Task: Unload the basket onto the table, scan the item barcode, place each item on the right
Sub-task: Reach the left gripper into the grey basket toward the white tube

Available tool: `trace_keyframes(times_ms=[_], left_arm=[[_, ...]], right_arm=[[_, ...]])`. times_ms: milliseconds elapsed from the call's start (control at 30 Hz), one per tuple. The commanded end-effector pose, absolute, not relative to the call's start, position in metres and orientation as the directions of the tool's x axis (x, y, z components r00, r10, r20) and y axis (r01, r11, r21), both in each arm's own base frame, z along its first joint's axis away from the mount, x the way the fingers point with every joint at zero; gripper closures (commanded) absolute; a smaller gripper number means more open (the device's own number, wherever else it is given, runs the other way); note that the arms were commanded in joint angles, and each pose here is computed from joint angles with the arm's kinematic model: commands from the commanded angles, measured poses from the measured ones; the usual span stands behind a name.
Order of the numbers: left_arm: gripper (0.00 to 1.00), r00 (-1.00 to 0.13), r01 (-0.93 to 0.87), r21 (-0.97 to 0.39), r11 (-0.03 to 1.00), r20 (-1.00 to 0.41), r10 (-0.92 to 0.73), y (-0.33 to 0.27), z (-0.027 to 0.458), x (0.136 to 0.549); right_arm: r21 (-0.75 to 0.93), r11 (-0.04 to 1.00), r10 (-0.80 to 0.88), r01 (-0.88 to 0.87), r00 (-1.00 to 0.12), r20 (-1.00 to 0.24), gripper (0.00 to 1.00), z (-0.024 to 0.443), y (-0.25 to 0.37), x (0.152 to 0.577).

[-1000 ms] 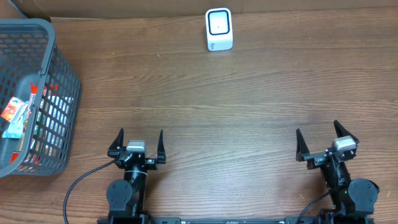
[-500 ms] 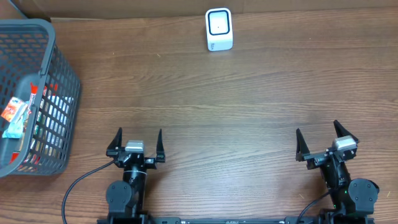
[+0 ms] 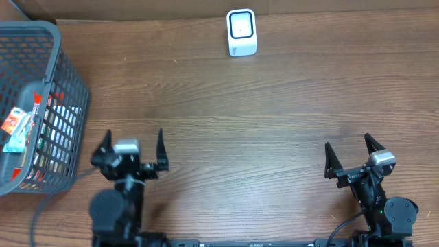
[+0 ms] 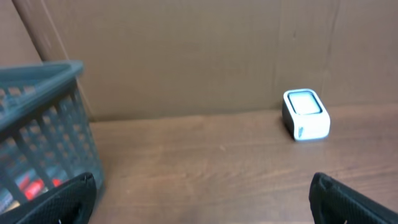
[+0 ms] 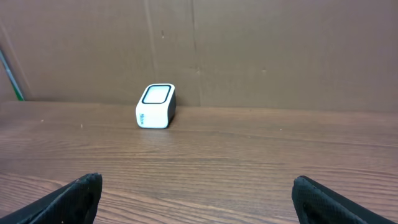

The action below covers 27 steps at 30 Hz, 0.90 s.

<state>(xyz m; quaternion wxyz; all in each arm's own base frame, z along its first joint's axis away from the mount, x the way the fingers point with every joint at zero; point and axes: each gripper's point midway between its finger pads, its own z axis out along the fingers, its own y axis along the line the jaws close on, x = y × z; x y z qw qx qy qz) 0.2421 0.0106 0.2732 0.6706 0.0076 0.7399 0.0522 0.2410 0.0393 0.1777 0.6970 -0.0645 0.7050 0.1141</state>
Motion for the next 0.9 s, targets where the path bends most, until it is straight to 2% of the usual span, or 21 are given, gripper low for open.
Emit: trace_keyframes(times_ms=[0,300,433,567,700,867], left_arm=[[0.0,-0.151,-0.081,0.06,0.995,-0.987,0.047,0.014,0.327,0.257],[0.0,-0.419,-0.081,0.011,0.997,-0.908,-0.024,0.04,0.419,0.311],[0.0,-0.485,-0.066,-0.09,0.994,-0.868,-0.111,0.081,0.434,0.336],[0.0,-0.51,-0.137,-0.245,0.96,-0.813,-0.281,0.145,0.421,0.346],[0.0,-0.516,-0.311,-0.347,0.885,-0.72,-0.464,0.214,0.381,0.34],[0.0,-0.501,-0.45,-0.444,0.775,-0.592,-0.631,0.255,0.339,0.334]], right_arm=[[0.077,0.961,0.076,-0.265,-0.013,-0.997,0.0,0.179,0.042,0.24],[0.095,0.951,0.093,-0.295,-0.02,-0.995,0.0,0.179,0.047,0.238],[0.094,0.947,0.092,-0.307,-0.021,-0.995,0.0,0.179,0.049,0.238],[0.094,0.947,0.092,-0.308,-0.021,-0.996,0.0,0.179,0.05,0.238],[0.094,0.946,0.092,-0.309,-0.021,-0.996,0.0,0.179,0.05,0.238],[0.094,0.946,0.092,-0.311,-0.021,-0.996,0.0,0.179,0.05,0.238]])
